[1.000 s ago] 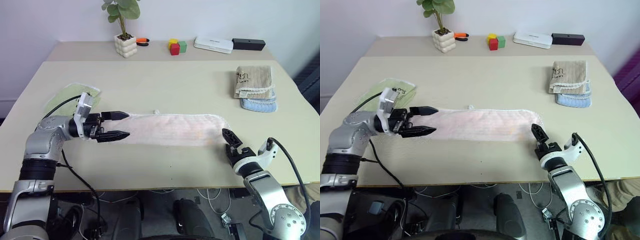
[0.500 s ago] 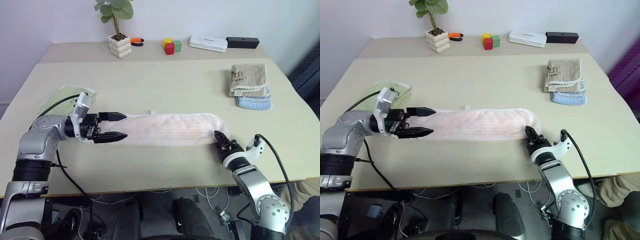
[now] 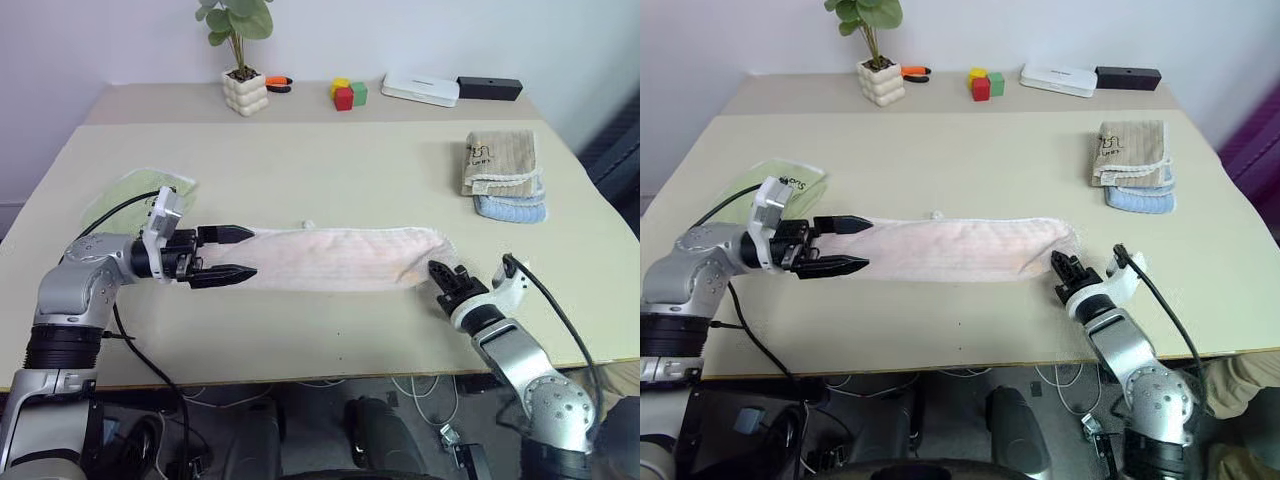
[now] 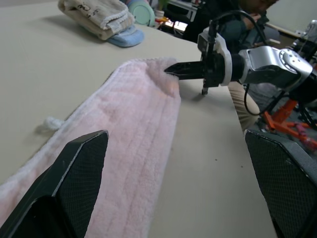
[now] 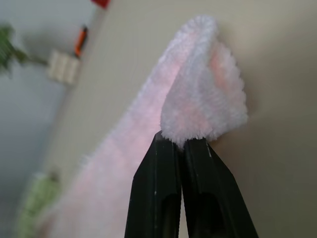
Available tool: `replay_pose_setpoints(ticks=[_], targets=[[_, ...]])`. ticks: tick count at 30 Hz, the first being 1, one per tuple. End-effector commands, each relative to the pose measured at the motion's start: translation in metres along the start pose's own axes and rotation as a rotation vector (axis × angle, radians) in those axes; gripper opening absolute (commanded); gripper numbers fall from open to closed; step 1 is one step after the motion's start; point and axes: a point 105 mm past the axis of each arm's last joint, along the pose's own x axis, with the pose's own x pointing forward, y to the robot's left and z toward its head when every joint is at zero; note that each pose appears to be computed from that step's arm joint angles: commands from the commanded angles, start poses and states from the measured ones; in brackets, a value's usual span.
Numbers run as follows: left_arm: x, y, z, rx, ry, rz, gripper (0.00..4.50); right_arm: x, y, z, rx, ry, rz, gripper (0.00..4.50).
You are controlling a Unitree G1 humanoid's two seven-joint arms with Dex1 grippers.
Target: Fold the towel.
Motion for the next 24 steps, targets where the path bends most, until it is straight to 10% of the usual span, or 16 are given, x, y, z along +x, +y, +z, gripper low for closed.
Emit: replay_pose_setpoints(ticks=[1,11,24], targets=[[-0.002,-0.003,0.011,0.044,-0.031,0.006,4.5,0.001,0.039,0.013,-0.26,-0.007,0.154,0.12],[-0.015,-0.004,0.009,0.051,-0.022,0.062,4.5,-0.001,0.095,-0.025,-0.696,0.116,0.426,0.12],[-0.033,-0.016,0.008,0.04,0.0,0.125,4.5,0.015,0.132,-0.062,-0.759,0.197,0.62,0.12]])
